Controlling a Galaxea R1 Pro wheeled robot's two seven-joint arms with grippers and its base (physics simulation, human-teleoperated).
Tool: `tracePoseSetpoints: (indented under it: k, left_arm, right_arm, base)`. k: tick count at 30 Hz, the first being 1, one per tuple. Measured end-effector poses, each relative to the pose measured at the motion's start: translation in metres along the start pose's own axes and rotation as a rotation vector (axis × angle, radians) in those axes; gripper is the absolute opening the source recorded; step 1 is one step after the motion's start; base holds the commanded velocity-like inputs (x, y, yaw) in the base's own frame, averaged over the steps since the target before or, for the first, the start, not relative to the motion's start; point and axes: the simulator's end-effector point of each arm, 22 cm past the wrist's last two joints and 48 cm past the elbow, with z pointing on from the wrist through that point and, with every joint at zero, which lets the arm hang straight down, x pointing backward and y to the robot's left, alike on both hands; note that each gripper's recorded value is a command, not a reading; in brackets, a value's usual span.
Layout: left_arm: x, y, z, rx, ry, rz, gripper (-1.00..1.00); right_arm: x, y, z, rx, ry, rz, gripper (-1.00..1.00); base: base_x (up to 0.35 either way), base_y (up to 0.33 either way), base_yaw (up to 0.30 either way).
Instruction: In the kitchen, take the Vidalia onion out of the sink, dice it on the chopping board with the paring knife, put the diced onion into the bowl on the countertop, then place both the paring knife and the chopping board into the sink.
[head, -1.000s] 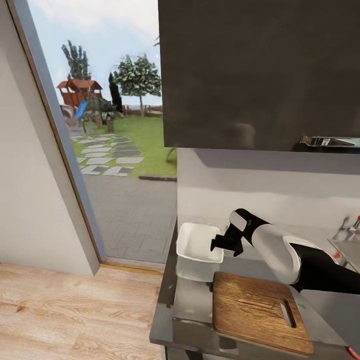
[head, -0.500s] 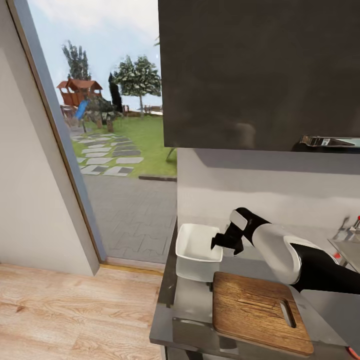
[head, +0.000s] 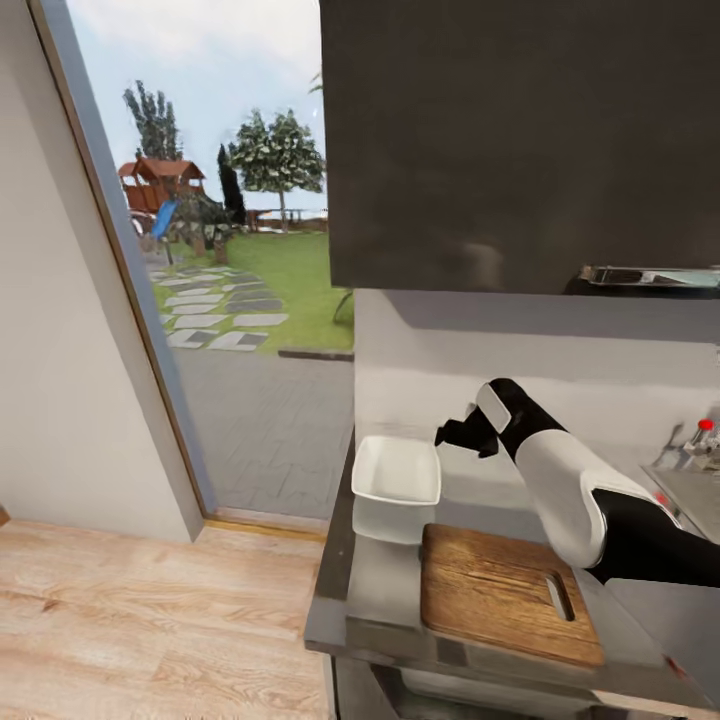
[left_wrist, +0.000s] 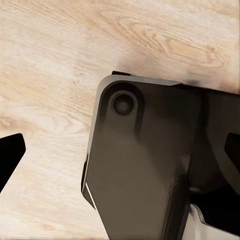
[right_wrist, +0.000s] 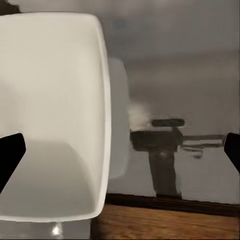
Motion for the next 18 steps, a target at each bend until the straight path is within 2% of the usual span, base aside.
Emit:
tracePoseSetpoints:
  k: [18]
  left_arm:
    - [0.0000,-0.0001,0.0000,0.000,0.000,0.000,1.00]
  right_arm:
    - [0.0001,0.0018,0.0000,0.003,-0.002,-0.006,1.00]
  base:
    - [-0.334,0.000,0.000]
